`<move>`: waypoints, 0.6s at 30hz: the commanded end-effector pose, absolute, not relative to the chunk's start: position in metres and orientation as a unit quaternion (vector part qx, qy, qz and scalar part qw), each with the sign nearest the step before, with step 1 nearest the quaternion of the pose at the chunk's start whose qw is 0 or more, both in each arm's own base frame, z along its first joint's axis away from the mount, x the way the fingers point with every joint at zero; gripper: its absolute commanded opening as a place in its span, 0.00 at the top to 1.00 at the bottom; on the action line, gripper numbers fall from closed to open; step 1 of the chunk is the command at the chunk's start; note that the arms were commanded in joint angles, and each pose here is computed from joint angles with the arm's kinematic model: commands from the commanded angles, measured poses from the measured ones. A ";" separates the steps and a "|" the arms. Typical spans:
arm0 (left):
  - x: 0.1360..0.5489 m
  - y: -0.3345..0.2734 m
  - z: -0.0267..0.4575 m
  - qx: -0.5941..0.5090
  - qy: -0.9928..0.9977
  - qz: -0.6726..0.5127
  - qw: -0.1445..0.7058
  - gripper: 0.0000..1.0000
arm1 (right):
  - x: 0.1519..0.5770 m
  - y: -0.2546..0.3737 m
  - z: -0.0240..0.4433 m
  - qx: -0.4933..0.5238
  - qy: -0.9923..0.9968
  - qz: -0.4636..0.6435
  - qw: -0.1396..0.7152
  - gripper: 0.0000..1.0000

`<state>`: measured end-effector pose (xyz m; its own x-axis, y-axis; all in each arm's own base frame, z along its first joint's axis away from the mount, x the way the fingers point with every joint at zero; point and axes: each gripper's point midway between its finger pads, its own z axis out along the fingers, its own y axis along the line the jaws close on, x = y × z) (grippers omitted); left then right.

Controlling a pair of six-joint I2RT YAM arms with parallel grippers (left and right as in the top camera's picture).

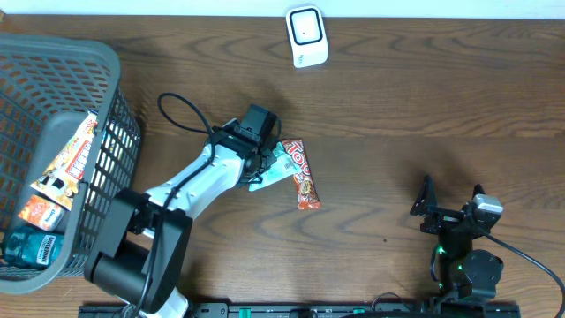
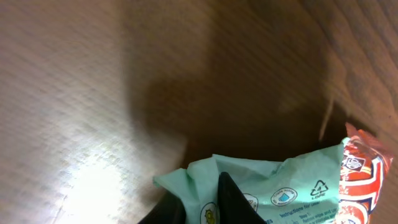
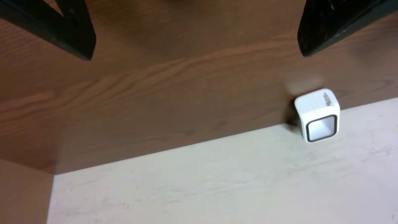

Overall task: Scan the item barcode
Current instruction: 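Carry the mint-green packet out and drop it beside the TOP bar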

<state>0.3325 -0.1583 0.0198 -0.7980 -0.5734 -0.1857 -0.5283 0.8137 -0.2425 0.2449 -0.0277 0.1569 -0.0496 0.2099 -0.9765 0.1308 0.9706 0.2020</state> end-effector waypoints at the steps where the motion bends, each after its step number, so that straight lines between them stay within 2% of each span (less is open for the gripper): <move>1: 0.338 -0.164 0.016 -0.297 0.942 -0.096 0.126 0.61 | 0.245 -0.029 0.157 0.123 0.723 0.032 0.679 0.01; 3: 0.337 -0.166 0.015 -0.296 0.942 -0.098 0.122 0.43 | 0.245 -0.029 0.157 0.123 0.723 0.032 0.679 0.01; 5: 0.331 -0.175 0.018 -0.274 0.949 -0.119 0.103 0.43 | 0.245 -0.029 0.157 0.123 0.723 0.032 0.679 0.01; 6: 0.333 -0.177 0.023 -0.266 0.950 -0.125 0.106 0.32 | 0.245 -0.029 0.157 0.123 0.723 0.032 0.679 0.01; 8: 0.342 -0.181 0.045 -0.234 0.953 -0.138 0.131 0.17 | 0.245 -0.029 0.156 0.123 0.723 0.032 0.679 0.01; 12: 0.364 -0.182 0.122 -0.166 0.950 -0.157 0.213 0.09 | 0.245 -0.029 0.157 0.123 0.723 0.032 0.679 0.01; 18: 0.374 -0.161 0.250 -0.124 0.910 -0.157 0.364 0.09 | 0.245 -0.029 0.156 0.123 0.723 0.032 0.679 0.01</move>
<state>0.3719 -0.1795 0.1961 -0.7895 -0.3941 -0.4705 -0.1887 0.8853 -0.4250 0.2449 -0.0277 0.1569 -0.0496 0.2099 -0.9765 0.1308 0.9706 0.2020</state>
